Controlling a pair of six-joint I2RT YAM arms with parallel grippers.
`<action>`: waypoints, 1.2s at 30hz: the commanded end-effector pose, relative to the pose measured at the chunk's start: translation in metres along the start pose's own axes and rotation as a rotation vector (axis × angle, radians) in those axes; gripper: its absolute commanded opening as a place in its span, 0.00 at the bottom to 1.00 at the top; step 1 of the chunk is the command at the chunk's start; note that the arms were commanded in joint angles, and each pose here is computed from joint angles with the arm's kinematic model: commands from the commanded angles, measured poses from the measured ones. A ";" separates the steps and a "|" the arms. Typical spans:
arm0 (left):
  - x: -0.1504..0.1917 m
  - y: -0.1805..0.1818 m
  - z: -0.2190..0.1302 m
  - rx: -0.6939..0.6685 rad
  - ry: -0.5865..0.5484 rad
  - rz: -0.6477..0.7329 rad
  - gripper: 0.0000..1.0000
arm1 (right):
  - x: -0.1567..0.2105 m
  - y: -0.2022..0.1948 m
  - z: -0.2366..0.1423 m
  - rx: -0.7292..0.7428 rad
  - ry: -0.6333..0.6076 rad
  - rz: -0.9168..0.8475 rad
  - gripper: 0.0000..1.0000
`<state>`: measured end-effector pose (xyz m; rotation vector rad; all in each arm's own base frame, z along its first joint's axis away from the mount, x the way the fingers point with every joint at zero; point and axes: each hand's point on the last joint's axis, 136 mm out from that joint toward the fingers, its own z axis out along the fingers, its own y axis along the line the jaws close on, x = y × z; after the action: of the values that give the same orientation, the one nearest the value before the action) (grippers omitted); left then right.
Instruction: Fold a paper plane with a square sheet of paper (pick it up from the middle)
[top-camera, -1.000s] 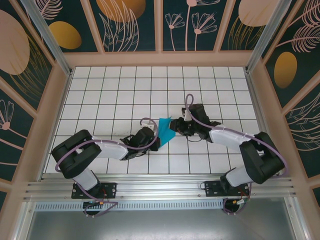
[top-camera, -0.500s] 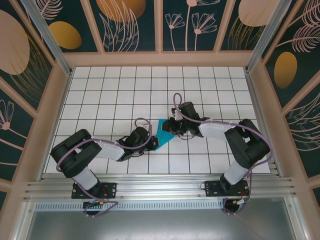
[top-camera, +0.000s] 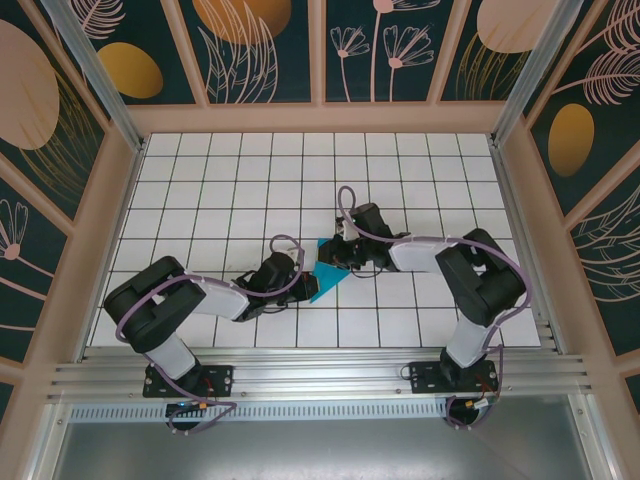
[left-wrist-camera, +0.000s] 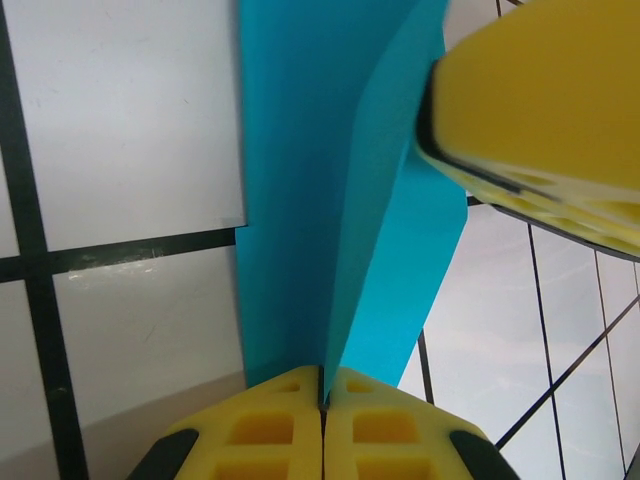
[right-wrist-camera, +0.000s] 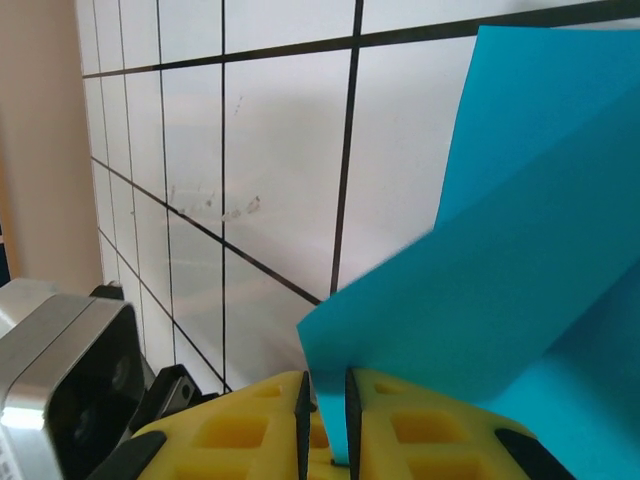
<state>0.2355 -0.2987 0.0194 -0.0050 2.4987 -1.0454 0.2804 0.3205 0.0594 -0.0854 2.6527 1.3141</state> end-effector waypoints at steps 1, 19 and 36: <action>0.003 0.002 0.002 0.009 0.016 0.000 0.09 | -0.012 0.003 0.007 0.004 -0.021 -0.033 0.20; 0.006 0.008 0.002 -0.025 0.037 0.012 0.14 | -0.016 -0.042 0.008 0.166 -0.078 0.041 0.16; 0.012 0.016 -0.007 -0.041 0.030 -0.040 0.13 | -0.011 -0.051 0.011 0.180 -0.063 0.059 0.16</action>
<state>0.2318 -0.2968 0.0188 -0.0062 2.5078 -1.0537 0.2999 0.3050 0.0251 0.0334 2.7031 1.1097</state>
